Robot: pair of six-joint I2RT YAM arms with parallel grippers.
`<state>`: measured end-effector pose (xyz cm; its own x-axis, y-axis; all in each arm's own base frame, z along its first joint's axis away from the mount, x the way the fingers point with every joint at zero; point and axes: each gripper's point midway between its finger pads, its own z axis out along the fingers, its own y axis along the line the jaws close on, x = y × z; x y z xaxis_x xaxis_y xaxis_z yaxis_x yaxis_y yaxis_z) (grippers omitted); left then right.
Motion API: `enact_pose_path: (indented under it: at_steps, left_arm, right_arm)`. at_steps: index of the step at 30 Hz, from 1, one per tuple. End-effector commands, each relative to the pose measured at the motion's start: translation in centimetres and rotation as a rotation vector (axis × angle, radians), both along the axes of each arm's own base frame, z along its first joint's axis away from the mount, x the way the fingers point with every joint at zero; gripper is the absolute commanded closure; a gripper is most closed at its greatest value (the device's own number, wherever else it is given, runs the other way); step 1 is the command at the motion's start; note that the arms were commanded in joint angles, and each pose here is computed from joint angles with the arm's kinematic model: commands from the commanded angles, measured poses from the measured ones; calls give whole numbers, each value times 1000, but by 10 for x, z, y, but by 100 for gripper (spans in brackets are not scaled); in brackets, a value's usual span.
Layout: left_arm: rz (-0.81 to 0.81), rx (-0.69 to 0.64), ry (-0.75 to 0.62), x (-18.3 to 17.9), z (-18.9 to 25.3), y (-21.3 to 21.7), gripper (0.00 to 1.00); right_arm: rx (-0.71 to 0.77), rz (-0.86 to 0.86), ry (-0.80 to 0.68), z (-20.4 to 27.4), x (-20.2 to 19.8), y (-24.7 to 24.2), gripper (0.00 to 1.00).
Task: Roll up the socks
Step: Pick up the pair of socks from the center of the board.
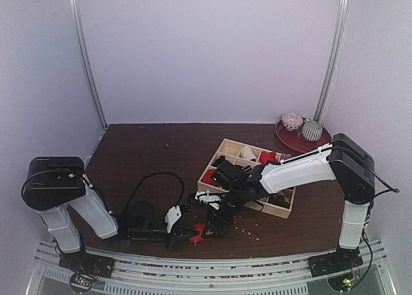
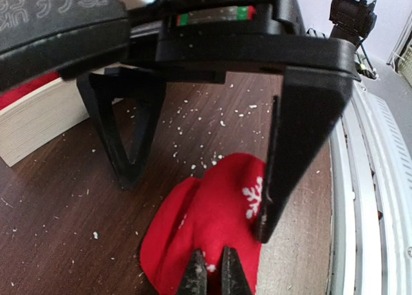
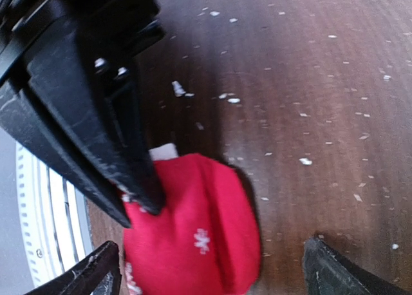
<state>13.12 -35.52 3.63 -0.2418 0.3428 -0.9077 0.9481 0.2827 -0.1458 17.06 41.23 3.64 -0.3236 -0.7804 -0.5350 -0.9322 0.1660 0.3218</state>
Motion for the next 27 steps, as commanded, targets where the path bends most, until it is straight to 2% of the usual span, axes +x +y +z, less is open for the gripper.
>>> enact_pose_path:
  at_steps: [1,9,14,20,25,27]
  left_arm:
    - [-24,251,124,-25,-65,40,100]
    - [-22,261,126,-24,-68,40,100]
    - [-30,266,128,-25,-69,38,100]
    - [-29,266,128,-24,-69,38,100]
    - [-24,257,121,-23,-66,37,100]
    - [-22,254,116,-22,-64,37,100]
  right_arm:
    - [9,-33,24,-1,8,2,2]
    - [17,-1,133,-11,-20,1,9]
    - [16,-7,183,-17,-29,0,17]
    - [8,-11,206,-20,-30,-1,35]
    - [-11,-28,222,-28,-30,0,54]
    - [-12,-32,228,-29,-31,0,66]
